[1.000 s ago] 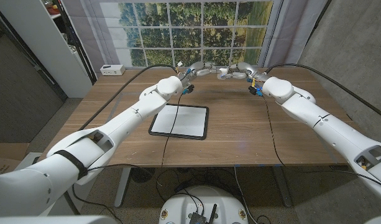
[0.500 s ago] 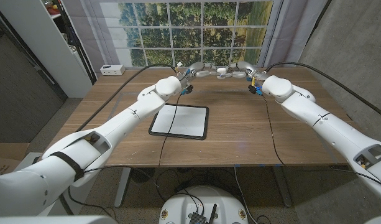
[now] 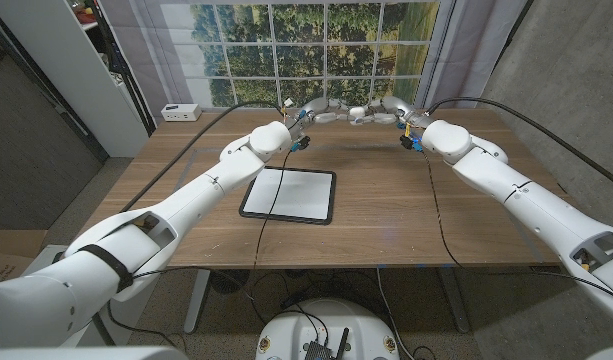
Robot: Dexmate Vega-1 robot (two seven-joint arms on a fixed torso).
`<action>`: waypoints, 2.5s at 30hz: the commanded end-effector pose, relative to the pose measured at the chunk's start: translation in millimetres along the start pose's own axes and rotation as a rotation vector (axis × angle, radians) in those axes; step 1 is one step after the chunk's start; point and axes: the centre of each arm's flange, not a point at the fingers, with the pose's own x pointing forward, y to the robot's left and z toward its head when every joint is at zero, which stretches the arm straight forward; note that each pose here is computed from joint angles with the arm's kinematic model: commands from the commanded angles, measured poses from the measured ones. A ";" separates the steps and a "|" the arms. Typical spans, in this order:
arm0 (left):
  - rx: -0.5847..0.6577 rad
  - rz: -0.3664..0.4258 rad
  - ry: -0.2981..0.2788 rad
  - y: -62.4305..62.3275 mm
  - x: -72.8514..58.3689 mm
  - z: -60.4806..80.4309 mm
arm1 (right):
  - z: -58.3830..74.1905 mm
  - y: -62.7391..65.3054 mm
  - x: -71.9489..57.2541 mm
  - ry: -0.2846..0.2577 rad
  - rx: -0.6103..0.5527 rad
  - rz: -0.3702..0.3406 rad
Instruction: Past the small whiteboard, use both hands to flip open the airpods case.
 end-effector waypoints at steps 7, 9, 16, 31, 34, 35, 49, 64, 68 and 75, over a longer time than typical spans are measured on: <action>0.039 0.022 -0.003 -6.2 3.9 4.7 | 16.1 19.9 -4.6 -0.031 -0.066 0.036; 0.044 0.026 0.001 -7.5 4.2 4.2 | 17.6 21.1 -5.3 -0.035 -0.072 0.037; 0.069 0.044 0.020 -8.5 1.1 2.3 | 18.0 20.9 -6.6 -0.031 -0.087 0.027; -0.011 0.058 0.061 -5.8 -19.9 -14.3 | 3.2 -6.5 -14.5 0.015 -0.066 -0.064; -0.034 0.067 0.064 -6.3 -23.4 -18.0 | 0.5 -12.3 -16.0 0.018 -0.059 -0.083; -0.040 0.069 0.066 -6.6 -24.3 -19.2 | -0.4 -14.3 -16.2 0.019 -0.055 -0.089; -0.072 0.085 0.080 -11.2 -22.2 -30.3 | -2.7 -19.2 -14.4 0.000 -0.023 -0.082; 0.041 0.126 0.031 -10.3 -25.9 -13.5 | 2.4 -11.5 -11.1 -0.015 -0.121 -0.025; 0.072 0.149 0.007 -13.3 -26.7 -5.8 | 4.8 -7.6 -11.4 -0.010 -0.159 -0.013; 0.124 0.162 -0.001 -17.7 -26.3 3.2 | 13.5 -1.0 -11.6 0.008 -0.251 -0.011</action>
